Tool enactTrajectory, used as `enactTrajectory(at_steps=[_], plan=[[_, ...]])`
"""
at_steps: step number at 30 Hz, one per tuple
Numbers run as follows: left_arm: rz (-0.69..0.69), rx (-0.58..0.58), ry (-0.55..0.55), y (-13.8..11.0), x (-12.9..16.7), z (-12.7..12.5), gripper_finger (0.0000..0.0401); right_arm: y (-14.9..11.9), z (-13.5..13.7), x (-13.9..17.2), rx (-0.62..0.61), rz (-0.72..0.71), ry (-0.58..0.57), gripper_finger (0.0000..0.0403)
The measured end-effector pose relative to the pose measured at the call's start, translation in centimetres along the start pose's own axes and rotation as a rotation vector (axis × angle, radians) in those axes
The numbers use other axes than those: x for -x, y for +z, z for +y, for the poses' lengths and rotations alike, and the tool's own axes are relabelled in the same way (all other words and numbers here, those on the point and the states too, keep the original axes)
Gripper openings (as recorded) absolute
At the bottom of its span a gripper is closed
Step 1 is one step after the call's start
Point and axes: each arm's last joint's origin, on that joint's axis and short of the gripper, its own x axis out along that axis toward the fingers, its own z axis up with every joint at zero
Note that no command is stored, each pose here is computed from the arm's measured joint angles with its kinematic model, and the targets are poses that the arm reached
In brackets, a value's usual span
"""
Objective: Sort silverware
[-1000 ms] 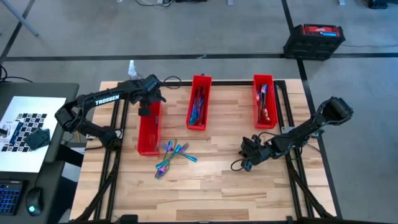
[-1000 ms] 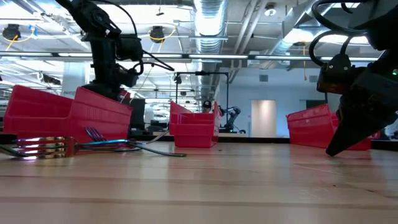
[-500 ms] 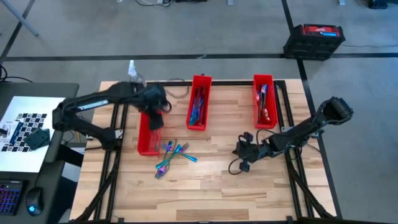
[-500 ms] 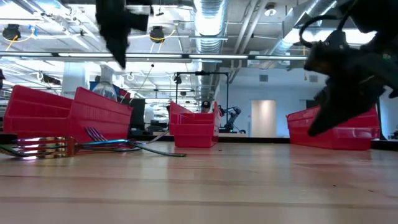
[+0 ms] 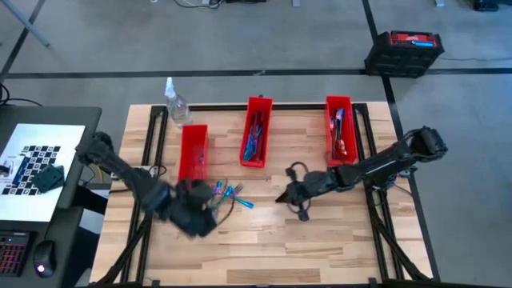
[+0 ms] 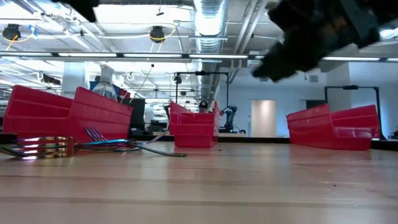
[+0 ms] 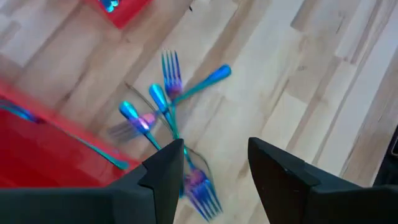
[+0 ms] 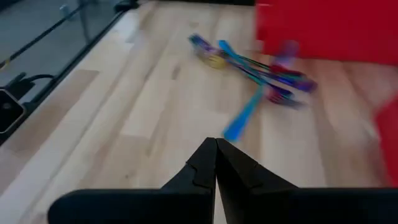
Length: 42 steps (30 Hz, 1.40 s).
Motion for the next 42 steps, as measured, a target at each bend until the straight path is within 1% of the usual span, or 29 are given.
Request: enactTrajectory(at_steps=[3,6,8,10,13,16,20,23,25,27,29,32,37,39,42], plan=[[-0.012,0.014,0.036,-2.3,-0.1,-1.4,0.0166,1.9,0.5,-2.7,0.052,0.062,0.027,0.0],[-0.027,0.022,0.09,-4.2,0.0,-1.9,0.0166,3.9,1.0,-5.7,0.096,0.136,0.037,0.0],[-0.042,0.02,0.112,-5.1,0.2,-2.1,0.0166,5.2,0.9,-7.8,0.085,0.164,0.017,0.0],[-0.054,0.012,0.122,-5.8,0.6,-2.1,0.0166,6.6,0.4,-10.0,0.05,0.168,-0.008,0.0],[-0.056,-0.013,0.127,-6.8,1.2,-2.0,0.0166,8.1,-0.8,-13.2,-0.024,0.186,-0.043,0.0002],[-0.057,-0.034,0.133,-7.5,1.8,-1.9,0.0166,8.3,-2.0,-16.0,-0.044,0.26,-0.067,0.0022],[-0.06,-0.051,0.125,-8.6,2.5,-1.9,0.0166,7.8,-3.2,-18.6,0.013,0.333,-0.077,0.0077],[-0.062,-0.06,0.112,-9.1,2.8,-1.9,0.0166,7.4,-4.0,-19.7,0.07,0.344,-0.093,0.0118],[-0.067,-0.066,0.105,-9.4,3.0,-1.9,0.0166,7.4,-4.3,-20.0,0.118,0.347,-0.136,0.0141],[-0.067,-0.072,0.1,-9.6,3.2,-2.0,0.0166,7.3,-4.7,-19.9,0.168,0.369,-0.158,0.0158],[-0.067,-0.078,0.097,-9.7,3.2,-2.0,0.0166,7.1,-5.1,-19.9,0.189,0.388,-0.163,0.0168],[-0.072,-0.084,0.095,-9.8,3.3,-2.0,0.0166,6.7,-5.9,-19.8,0.189,0.401,-0.178,0.017],[-0.086,-0.099,0.093,-9.8,3.3,-2.0,0.0166,5.3,-7.2,-19.8,0.159,0.412,-0.201,0.0157],[-0.087,-0.101,0.093,-9.8,3.3,-2.0,0.0166,4.7,-7.3,-19.7,0.149,0.425,-0.202,0.0151],[-0.096,-0.103,0.093,-9.7,3.3,-2.0,0.0166,4.3,-7.0,-19.8,0.146,0.413,-0.165,0.0145]])
